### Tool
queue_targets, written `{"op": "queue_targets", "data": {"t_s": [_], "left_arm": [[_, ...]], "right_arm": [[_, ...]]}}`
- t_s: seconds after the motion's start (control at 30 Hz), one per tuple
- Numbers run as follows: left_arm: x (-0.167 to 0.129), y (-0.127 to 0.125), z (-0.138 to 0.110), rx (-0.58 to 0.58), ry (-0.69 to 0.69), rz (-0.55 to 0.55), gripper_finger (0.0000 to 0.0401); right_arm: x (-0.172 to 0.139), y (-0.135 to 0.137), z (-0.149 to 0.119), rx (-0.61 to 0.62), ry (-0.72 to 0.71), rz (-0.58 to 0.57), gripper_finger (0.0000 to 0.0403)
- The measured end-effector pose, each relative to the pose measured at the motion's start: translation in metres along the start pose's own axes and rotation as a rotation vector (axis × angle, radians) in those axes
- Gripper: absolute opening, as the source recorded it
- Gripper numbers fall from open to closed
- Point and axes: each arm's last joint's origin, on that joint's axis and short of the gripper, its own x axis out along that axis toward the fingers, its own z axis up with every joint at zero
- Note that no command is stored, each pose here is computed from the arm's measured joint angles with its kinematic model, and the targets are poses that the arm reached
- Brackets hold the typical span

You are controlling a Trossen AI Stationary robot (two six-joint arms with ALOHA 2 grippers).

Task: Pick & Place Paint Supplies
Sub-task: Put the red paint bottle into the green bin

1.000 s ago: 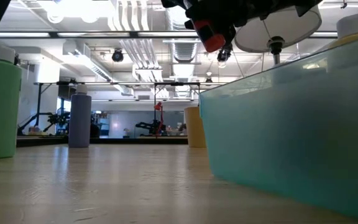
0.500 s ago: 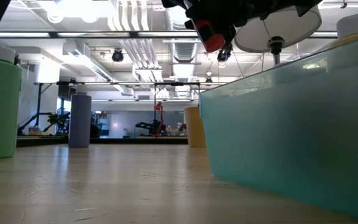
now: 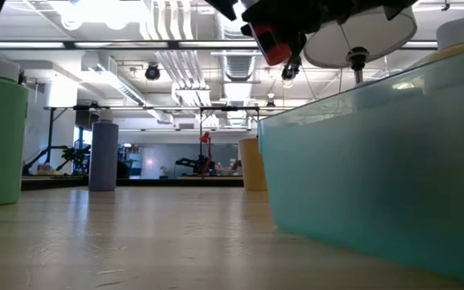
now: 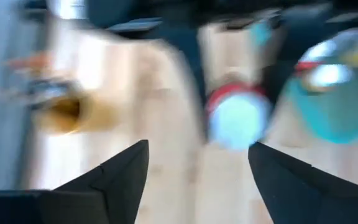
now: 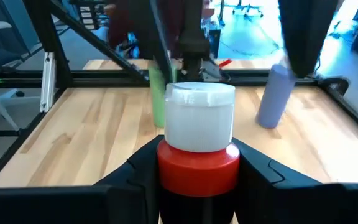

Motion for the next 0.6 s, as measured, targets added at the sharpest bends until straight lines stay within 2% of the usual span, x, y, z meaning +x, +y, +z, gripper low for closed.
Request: {"op": "queue_targets", "data": {"t_s": [0.07, 0.2, 0.37, 0.6], "left_arm": [[-0.010, 0.000, -0.006, -0.012, -0.008, 0.101, 0.0281], [-0.023, -0.006, -0.018, -0.028, -0.079, 0.190, 0.0279], [-0.017, -0.017, -0.041, -0.057, -0.214, 0.171, 0.0279], [0.024, -0.027, -0.091, -0.125, -0.506, 0.115, 0.0278]], "right_arm": [[-0.003, 0.000, 0.003, -0.006, -0.008, 0.004, 0.0131], [-0.012, 0.000, 0.005, -0.011, -0.006, 0.011, 0.0136], [-0.024, 0.000, 0.009, -0.008, -0.047, 0.014, 0.0134], [-0.037, 0.008, 0.010, -0.058, -0.129, 0.054, 0.0136]]}}
